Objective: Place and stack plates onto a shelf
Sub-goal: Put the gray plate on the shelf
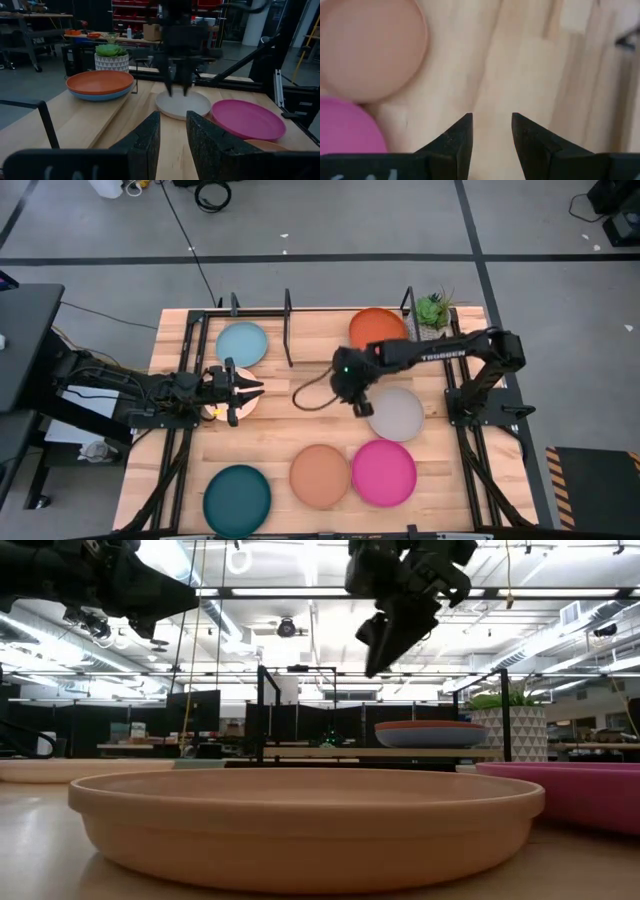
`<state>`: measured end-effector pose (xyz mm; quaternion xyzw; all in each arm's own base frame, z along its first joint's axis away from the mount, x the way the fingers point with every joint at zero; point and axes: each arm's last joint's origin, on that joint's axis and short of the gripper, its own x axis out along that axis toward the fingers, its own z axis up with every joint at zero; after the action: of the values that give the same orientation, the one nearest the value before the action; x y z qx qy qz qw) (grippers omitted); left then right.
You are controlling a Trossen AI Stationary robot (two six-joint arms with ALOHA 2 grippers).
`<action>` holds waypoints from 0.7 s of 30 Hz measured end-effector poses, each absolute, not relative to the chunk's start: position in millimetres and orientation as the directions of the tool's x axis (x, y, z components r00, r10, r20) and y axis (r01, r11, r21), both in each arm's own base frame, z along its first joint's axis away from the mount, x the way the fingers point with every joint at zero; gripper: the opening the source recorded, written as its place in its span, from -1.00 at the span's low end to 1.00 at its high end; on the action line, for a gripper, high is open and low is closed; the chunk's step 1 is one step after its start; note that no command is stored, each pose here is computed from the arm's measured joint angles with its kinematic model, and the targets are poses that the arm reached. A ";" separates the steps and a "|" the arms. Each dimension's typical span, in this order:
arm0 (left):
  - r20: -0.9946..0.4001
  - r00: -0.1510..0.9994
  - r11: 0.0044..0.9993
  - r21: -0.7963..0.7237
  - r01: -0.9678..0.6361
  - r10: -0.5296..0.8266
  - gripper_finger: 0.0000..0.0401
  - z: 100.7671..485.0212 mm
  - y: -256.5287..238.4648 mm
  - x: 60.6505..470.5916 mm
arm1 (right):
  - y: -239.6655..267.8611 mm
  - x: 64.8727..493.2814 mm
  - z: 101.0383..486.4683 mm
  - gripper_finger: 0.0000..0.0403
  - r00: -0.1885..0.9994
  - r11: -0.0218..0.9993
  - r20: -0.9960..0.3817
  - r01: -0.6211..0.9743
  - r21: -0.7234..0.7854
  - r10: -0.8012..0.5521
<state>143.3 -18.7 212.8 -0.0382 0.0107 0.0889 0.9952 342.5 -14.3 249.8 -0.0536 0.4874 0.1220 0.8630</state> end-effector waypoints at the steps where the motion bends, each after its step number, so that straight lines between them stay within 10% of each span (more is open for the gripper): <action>1: -0.030 0.984 0.981 -0.073 -0.178 0.176 -0.50 212.6 -18.7 143.3 | -7.4 344.6 246.7 -0.29 0.518 0.960 -0.839 -0.279 0.016 0.164; 11: -0.030 0.981 0.978 -0.072 -0.195 0.194 -0.50 212.6 -18.2 143.2 | 52.3 334.8 226.1 -0.29 0.461 0.903 -0.856 -0.429 0.015 0.234; 21: -0.030 0.981 0.978 -0.077 -0.196 0.194 -0.50 212.6 -18.2 143.2 | 50.6 302.8 195.5 -0.29 0.209 0.996 -0.974 0.003 0.090 0.088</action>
<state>143.2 -18.2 212.6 -0.0397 0.0112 0.0979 0.9943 302.8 50.6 195.5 0.0361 0.6283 0.0273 0.7767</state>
